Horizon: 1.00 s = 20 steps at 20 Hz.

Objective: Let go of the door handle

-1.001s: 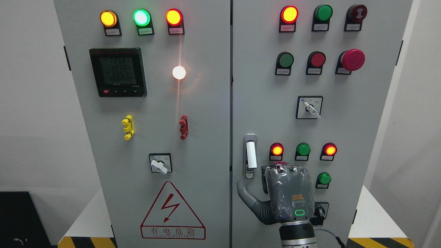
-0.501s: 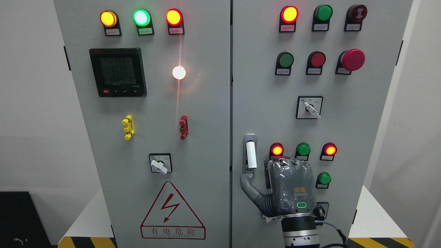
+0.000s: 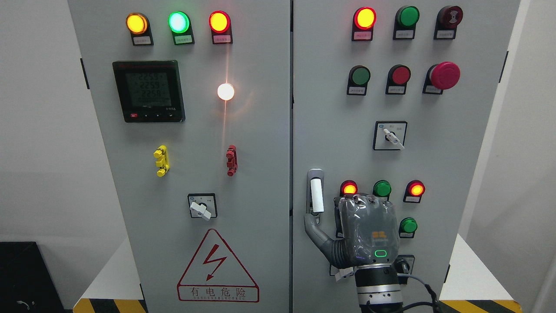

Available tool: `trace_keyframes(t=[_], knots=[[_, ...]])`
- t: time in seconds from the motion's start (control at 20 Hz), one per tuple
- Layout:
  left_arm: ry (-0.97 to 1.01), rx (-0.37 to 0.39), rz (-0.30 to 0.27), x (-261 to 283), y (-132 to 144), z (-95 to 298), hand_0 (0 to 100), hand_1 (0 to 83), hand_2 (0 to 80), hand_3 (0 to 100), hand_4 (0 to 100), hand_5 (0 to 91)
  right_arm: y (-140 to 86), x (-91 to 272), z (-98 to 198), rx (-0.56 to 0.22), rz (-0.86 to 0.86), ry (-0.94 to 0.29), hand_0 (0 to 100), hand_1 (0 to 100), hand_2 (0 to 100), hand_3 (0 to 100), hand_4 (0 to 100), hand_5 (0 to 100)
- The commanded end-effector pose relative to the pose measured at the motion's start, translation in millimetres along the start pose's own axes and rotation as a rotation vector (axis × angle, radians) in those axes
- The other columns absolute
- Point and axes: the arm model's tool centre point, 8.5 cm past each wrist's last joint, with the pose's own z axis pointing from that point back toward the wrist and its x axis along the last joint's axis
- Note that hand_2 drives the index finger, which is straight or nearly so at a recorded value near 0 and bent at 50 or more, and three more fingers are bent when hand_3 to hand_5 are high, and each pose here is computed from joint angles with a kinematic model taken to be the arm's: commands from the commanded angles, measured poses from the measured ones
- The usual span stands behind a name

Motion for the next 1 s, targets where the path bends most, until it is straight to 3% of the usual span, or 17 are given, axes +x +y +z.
trace_keyframes(t=[0.0, 0.95], knots=[[0.000, -0.001, 0.000, 0.0, -0.1, 0.0, 12, 55.6, 0.0, 0, 0, 0.0, 3.0, 5.0, -1.7, 0.007, -0.017, 0.006, 25, 34, 100, 100, 96, 100], [0.000, -0.001, 0.000, 0.0, -0.1, 0.0, 12, 55.6, 0.0, 0, 0, 0.0, 8.2, 5.3, -3.8, 0.020, -0.018, 0.015, 32, 28, 100, 100, 96, 100]])
